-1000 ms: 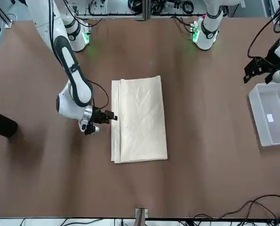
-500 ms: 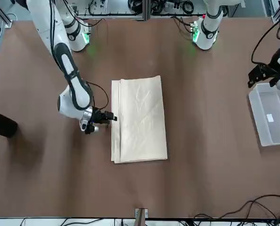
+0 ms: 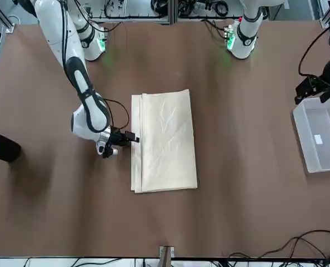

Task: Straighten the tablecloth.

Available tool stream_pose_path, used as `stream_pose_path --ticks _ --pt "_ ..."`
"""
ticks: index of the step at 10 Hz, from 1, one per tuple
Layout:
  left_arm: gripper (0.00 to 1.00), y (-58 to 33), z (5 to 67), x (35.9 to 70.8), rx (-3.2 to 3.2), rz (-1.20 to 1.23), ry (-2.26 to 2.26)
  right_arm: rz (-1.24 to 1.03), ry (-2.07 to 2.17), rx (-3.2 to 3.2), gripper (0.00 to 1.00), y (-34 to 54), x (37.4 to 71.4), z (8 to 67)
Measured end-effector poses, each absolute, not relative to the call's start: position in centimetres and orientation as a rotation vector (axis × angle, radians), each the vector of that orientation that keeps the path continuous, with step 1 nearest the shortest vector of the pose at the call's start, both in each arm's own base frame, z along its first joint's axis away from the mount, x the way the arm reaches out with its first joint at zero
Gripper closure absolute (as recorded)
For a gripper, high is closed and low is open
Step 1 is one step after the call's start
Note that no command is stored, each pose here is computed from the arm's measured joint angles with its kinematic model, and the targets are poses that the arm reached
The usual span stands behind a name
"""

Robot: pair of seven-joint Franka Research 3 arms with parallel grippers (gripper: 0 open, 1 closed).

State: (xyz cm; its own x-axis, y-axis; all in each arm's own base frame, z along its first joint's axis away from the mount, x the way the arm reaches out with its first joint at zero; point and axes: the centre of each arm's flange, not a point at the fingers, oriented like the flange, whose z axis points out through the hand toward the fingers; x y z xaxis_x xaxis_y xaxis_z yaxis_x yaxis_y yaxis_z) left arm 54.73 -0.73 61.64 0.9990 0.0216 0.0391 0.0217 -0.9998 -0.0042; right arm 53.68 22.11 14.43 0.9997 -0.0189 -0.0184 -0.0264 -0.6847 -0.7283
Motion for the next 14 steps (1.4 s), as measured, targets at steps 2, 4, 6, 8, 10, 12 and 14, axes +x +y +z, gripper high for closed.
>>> stream_pose_path --ticks 2,4,6,8,10,12,14 --pt "0.00 -0.7 61.3 55.0 -3.136 -0.053 -0.035 0.014 0.028 -2.314 0.06 23.2 53.4 14.4" --pt "0.00 -0.7 61.5 55.1 -3.136 -0.062 -0.036 0.020 0.020 -2.310 0.06 24.7 53.2 14.0" --pt "0.00 -0.7 61.7 55.1 -3.136 -0.066 -0.037 0.008 0.021 -2.326 0.12 25.7 52.9 13.6" --pt "0.00 -0.7 61.7 55.1 -3.136 -0.068 -0.038 0.002 0.011 -2.333 0.35 26.5 52.8 13.5" --pt "0.00 -0.7 61.8 55.1 -3.136 -0.070 -0.038 0.002 0.008 -2.335 0.67 26.4 52.8 13.2" --pt "0.00 -0.7 61.8 55.1 -3.136 -0.070 -0.038 -0.012 -0.022 -2.334 0.96 26.5 52.9 13.2" --pt "0.00 -0.7 61.8 55.1 -3.136 -0.070 -0.038 -0.021 -0.039 -2.333 0.96 26.4 53.0 13.3"
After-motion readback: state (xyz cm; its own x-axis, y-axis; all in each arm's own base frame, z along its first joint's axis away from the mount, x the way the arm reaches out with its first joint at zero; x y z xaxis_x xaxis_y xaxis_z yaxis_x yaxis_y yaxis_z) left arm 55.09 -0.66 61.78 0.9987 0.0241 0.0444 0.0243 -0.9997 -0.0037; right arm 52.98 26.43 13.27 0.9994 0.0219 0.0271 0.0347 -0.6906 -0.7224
